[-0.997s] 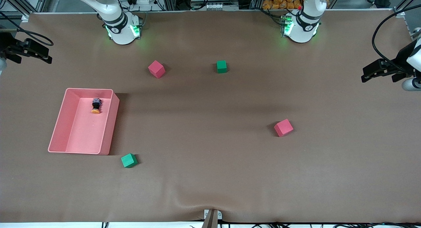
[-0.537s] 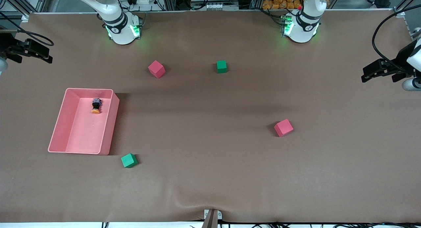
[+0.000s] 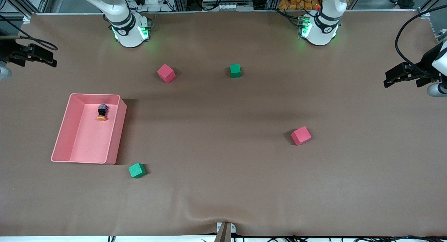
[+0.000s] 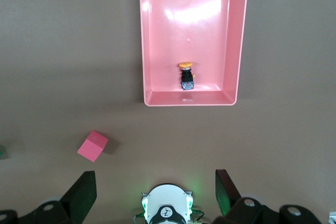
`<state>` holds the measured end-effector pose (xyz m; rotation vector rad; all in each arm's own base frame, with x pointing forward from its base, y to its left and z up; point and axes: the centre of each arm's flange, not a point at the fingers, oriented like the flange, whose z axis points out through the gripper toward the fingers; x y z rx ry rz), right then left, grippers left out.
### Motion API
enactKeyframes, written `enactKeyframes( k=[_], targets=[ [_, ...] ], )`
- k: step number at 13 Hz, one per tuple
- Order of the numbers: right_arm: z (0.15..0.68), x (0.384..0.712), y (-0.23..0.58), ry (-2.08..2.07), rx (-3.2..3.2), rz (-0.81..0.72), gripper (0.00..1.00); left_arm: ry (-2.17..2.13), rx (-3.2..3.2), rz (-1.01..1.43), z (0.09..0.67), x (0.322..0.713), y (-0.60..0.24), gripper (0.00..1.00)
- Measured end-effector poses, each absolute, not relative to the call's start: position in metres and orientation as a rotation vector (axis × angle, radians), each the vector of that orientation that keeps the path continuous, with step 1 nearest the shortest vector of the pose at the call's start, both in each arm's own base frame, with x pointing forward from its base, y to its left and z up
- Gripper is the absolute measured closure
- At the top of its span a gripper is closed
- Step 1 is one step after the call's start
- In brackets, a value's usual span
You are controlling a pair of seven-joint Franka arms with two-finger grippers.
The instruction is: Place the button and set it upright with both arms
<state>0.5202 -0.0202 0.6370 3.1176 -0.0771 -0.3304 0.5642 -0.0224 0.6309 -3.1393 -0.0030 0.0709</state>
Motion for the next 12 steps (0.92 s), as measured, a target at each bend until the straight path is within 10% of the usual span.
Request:
enactKeyframes(
  k=[12],
  targets=[
    [0.482,0.534,-0.046,-0.095,3.121,-0.384,0.0,-0.003,-3.139,0.071,0.631,0.564,-0.022,0.0]
  ],
)
